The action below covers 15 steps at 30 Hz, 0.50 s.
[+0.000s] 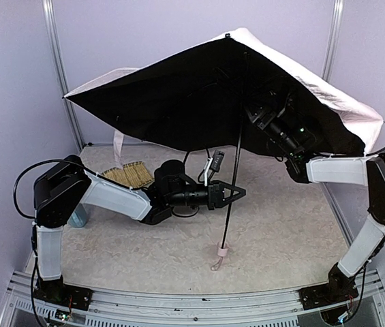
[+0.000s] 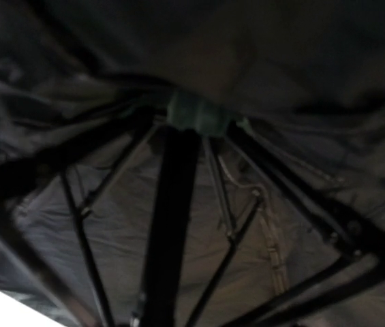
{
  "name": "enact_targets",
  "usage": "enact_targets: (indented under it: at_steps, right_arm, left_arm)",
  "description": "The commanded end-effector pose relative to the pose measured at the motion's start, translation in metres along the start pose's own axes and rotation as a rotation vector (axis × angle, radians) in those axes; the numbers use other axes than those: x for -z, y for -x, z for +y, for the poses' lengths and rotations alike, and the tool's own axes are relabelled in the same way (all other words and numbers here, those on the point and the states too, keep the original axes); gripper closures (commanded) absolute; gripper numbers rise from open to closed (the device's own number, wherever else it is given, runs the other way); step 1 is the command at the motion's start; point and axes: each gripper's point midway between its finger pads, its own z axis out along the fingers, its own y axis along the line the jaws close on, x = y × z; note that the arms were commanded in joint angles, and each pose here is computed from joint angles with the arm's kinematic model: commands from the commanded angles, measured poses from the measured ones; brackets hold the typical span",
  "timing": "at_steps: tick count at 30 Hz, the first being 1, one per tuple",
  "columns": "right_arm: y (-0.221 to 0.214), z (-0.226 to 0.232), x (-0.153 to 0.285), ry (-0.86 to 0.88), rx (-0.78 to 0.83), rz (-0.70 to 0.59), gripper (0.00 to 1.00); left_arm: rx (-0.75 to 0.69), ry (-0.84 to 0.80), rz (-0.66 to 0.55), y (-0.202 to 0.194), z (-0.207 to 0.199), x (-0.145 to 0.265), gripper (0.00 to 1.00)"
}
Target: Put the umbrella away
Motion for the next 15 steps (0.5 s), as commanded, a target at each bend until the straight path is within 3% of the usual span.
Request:
enact_targets:
  at_steps: [1, 6, 10, 15]
  right_arm:
    - [0.015, 0.017, 0.005, -0.109, 0.218, -0.033, 0.39]
    - [0.015, 0.018, 0.017, -0.353, 0.516, -0.033, 0.31]
    - [0.013, 0.012, 0.026, -0.462, 0.598, -0.019, 0.24]
    - [0.012, 0.016, 0.021, -0.503, 0.652, -0.015, 0.31]
  left_arm:
    - [-0.146, 0.009, -0.102, 0.044, -0.028, 0.003, 1.00]
    - [-0.175, 0.192, -0.112, 0.048, -0.006, 0.003, 1.00]
    - [-0.192, 0.240, -0.121, 0.049, -0.004, 0.002, 1.00]
    - [-0.227, 0.303, -0.123, 0.049, -0.005, 0.000, 1.00]
